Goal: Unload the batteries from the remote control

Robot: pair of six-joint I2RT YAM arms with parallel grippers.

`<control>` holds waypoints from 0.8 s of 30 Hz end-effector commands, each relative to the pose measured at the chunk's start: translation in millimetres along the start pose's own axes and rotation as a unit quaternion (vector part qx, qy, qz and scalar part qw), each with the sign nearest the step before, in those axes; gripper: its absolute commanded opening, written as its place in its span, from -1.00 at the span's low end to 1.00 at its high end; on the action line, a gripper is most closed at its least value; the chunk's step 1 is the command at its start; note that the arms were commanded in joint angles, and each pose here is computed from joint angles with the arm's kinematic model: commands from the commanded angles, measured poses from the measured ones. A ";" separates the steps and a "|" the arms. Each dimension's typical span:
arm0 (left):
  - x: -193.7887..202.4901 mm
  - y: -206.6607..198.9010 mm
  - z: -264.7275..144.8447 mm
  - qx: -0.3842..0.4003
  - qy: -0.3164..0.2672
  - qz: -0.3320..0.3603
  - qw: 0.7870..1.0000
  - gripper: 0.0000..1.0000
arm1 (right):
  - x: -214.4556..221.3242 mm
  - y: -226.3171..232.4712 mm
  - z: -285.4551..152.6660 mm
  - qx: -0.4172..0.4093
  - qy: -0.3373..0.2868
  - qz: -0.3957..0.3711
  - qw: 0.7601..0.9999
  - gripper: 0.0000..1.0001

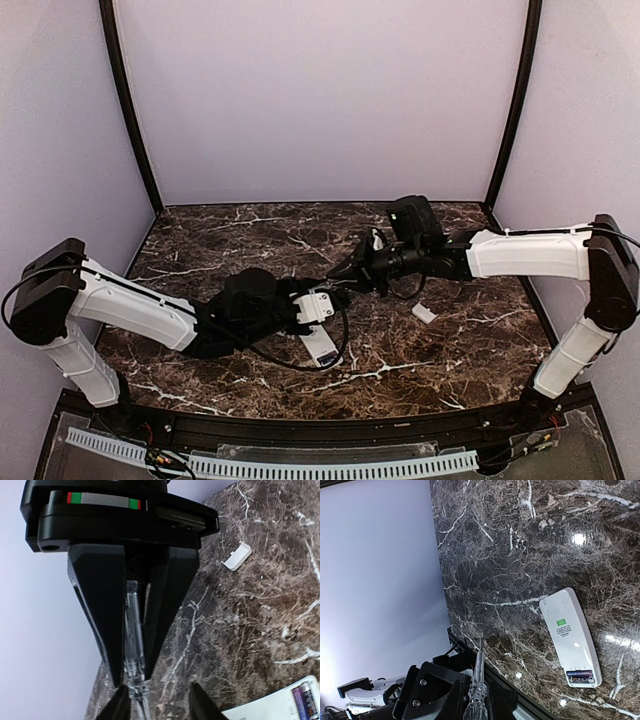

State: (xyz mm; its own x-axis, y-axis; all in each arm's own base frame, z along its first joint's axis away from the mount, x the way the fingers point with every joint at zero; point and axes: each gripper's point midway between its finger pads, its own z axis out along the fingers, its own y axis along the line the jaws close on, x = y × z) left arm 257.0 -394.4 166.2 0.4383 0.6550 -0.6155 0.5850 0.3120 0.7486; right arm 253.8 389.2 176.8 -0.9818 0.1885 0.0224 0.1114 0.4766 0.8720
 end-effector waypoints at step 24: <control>26.1 38.7 -79.4 -0.006 0.115 -0.262 0.958 0.42 | 23.4 1.2 -30.6 0.031 0.010 -0.266 0.963 -1.00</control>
State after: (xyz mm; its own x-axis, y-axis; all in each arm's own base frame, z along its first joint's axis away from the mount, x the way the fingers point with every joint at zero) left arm 241.2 -333.1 218.9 0.1047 0.5347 -0.8386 0.6726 0.5831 0.4557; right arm 226.7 370.6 170.3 -0.9743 -0.0116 -0.2249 -0.1920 0.5646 0.8027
